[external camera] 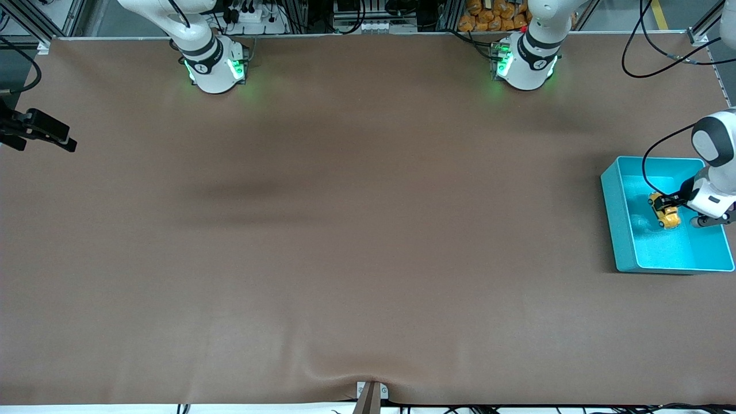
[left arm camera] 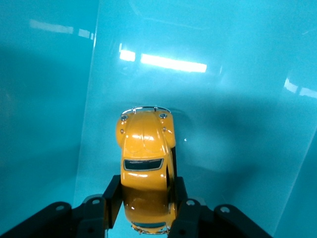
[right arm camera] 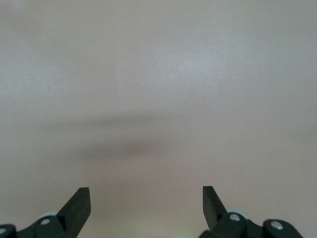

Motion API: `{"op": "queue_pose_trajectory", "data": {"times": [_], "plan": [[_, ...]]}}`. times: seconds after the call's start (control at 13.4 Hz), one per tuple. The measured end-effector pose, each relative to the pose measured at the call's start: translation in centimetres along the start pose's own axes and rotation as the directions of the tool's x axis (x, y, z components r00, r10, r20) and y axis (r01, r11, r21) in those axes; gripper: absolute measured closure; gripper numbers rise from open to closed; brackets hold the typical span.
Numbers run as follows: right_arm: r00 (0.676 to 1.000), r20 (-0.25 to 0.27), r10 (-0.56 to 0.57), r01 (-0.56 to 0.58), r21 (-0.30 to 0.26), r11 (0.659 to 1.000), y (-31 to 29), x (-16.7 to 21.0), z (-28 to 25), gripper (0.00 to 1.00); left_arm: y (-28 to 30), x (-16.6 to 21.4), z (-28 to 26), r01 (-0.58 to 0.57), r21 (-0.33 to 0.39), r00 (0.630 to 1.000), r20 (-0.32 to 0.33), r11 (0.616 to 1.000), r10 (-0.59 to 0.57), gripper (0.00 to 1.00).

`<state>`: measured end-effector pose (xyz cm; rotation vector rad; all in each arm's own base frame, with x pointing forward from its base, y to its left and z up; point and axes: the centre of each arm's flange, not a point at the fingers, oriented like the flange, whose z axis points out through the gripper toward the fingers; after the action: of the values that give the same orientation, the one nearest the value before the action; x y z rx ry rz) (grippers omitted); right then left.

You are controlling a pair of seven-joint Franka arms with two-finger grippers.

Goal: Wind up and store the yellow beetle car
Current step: 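Lift the car with the left gripper and carry it over the turquoise bin, then lower the car into the bin and open the left gripper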

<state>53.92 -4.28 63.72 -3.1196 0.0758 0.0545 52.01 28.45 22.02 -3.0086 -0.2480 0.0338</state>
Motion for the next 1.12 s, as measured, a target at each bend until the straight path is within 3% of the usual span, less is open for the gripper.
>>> {"op": "queue_pose_trajectory", "data": {"times": [0.75,0.9,1.12], "plan": [[1.0,-0.001,0.002,-0.002,0.0,1.0,0.1,0.0,0.0,0.0,1.3,0.2,1.5,-0.02,-0.019,1.0,0.011,1.0,0.02,0.54],[1.0,-0.002,0.002,-0.002,0.0,1.0,0.1,0.0,0.0,0.0,1.3,0.3,1.4,-0.02,-0.018,1.0,0.01,1.0,0.02,0.47],[1.0,-0.002,0.002,-0.002,0.0,1.0,0.1,0.0,0.0,0.0,1.3,0.3,1.4,-0.02,-0.018,1.0,0.008,1.0,0.021,0.15]]}}
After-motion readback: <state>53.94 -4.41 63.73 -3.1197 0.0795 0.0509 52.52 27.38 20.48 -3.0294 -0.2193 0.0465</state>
